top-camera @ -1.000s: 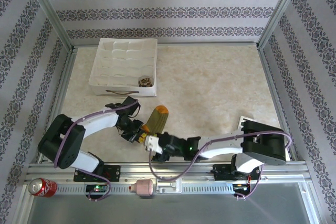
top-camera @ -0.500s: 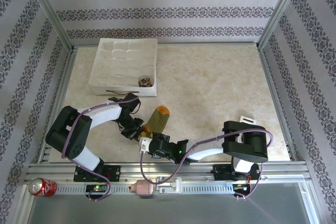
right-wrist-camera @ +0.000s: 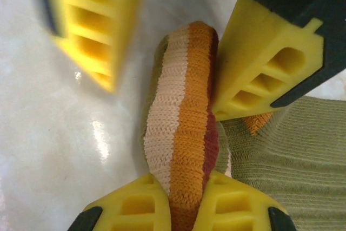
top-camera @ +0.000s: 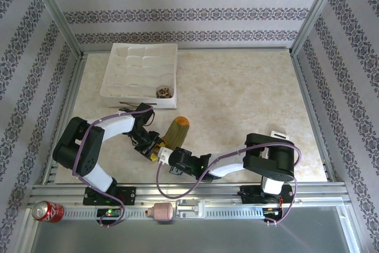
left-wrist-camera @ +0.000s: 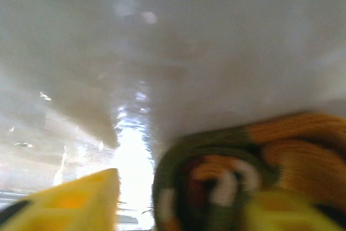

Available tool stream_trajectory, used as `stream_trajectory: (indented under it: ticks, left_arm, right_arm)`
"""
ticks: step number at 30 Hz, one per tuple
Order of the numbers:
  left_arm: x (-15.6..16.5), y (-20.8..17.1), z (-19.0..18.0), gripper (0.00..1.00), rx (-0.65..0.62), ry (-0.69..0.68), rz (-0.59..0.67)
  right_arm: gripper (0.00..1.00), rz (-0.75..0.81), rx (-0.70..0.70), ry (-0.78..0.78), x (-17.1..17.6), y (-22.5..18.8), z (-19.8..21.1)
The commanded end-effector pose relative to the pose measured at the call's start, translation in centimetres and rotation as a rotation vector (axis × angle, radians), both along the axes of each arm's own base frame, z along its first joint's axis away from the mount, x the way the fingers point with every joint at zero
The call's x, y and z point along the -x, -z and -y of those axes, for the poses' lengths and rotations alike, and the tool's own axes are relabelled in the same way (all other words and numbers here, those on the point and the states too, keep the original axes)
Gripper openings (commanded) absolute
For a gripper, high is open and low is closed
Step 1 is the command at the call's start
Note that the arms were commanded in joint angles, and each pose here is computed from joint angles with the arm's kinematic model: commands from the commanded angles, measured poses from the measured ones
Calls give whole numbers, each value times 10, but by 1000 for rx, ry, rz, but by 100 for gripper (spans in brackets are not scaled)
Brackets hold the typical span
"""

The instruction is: Roll the socks

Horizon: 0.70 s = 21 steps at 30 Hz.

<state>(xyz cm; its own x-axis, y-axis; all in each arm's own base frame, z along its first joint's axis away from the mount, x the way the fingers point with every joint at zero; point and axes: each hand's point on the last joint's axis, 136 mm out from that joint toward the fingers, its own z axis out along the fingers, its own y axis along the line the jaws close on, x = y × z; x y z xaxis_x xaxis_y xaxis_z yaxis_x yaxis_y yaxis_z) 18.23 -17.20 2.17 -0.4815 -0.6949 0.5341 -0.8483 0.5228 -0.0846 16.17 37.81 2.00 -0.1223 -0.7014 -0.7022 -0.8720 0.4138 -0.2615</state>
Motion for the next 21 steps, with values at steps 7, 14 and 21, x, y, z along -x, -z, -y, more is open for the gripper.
stream_trajectory:
  ticks: [7,14,21]
  left_arm:
    - [-6,-36,-23,96,-2,-68,137]
    - [-21,-59,-6,78,181,-104,378]
    - [-23,-58,10,58,259,16,464]
  right_arm:
    - [0,-463,97,21,36,67,67]
    - [0,-690,41,99,39,79,77]
    - [0,-867,10,167,48,89,85]
